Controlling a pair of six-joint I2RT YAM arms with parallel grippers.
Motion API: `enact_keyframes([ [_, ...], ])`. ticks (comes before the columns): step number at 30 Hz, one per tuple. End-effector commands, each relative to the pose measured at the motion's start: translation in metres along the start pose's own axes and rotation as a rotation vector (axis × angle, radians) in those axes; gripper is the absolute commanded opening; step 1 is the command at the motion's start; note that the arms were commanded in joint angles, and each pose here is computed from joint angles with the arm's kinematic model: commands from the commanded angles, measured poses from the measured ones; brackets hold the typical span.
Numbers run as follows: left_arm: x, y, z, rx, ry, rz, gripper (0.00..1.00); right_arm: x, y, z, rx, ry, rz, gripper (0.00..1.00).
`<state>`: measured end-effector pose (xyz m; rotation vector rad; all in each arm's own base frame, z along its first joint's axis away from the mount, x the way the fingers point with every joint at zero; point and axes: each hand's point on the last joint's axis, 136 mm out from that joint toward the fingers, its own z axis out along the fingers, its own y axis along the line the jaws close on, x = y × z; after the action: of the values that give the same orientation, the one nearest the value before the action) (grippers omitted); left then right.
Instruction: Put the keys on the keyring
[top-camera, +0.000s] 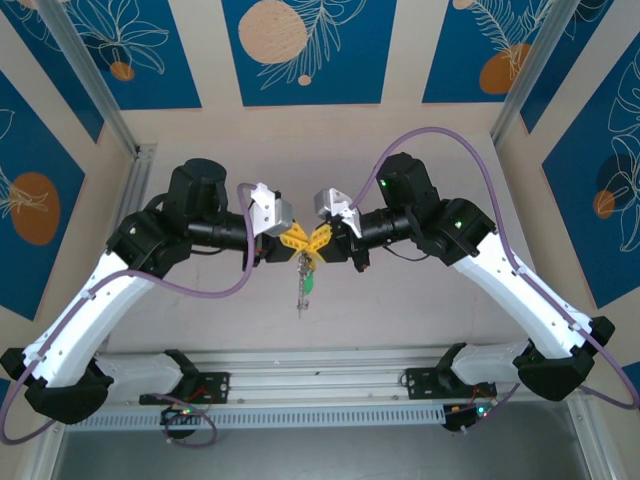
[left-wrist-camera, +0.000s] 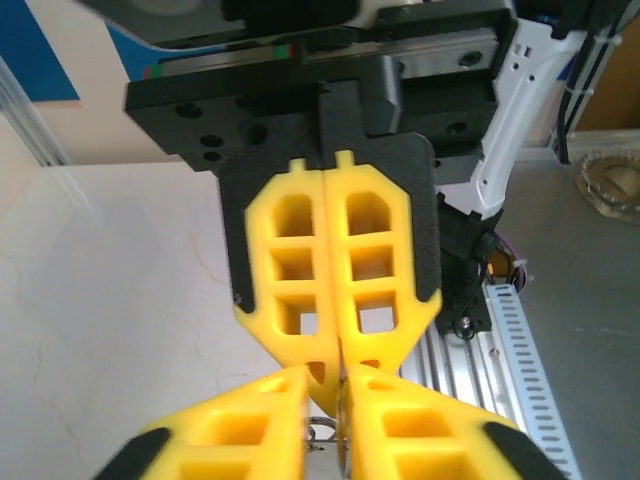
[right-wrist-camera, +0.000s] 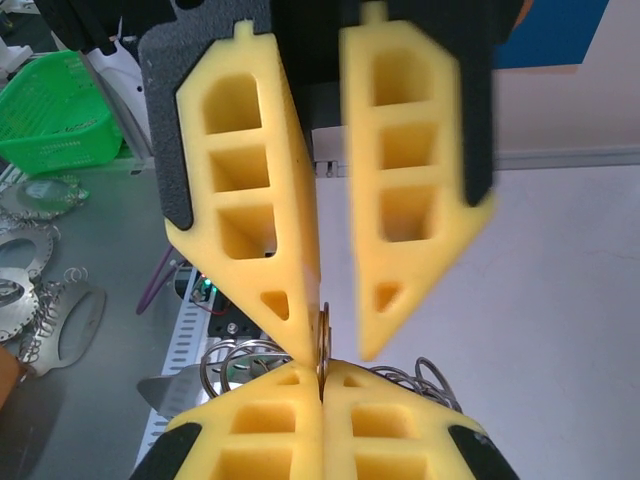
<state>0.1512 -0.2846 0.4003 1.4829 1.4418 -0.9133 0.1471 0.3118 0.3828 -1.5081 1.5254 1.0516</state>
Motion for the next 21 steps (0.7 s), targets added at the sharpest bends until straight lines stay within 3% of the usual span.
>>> enact_keyframes([
  [1,-0.002,-0.005,-0.001,0.016,0.0,0.019,0.04,-0.021,0.013,-0.01,-0.028,-0.059,-0.064,0.0],
  [2,-0.002,-0.006,-0.001,0.02,-0.003,0.022,0.0,-0.021,0.013,-0.011,-0.027,-0.062,-0.062,0.0],
  [10,-0.008,-0.016,-0.005,0.053,-0.046,0.05,0.0,-0.025,0.012,-0.018,-0.013,-0.105,-0.064,0.0],
  [13,-0.011,-0.016,-0.005,0.049,-0.065,0.056,0.0,-0.024,0.011,-0.02,0.002,-0.114,-0.058,0.28],
  [16,-0.014,-0.016,-0.006,0.046,-0.085,0.064,0.0,-0.019,0.01,-0.022,0.005,-0.127,-0.034,0.48],
  [21,-0.019,-0.018,-0.007,0.053,-0.113,0.07,0.0,-0.011,0.013,-0.029,-0.027,-0.16,0.023,0.51],
])
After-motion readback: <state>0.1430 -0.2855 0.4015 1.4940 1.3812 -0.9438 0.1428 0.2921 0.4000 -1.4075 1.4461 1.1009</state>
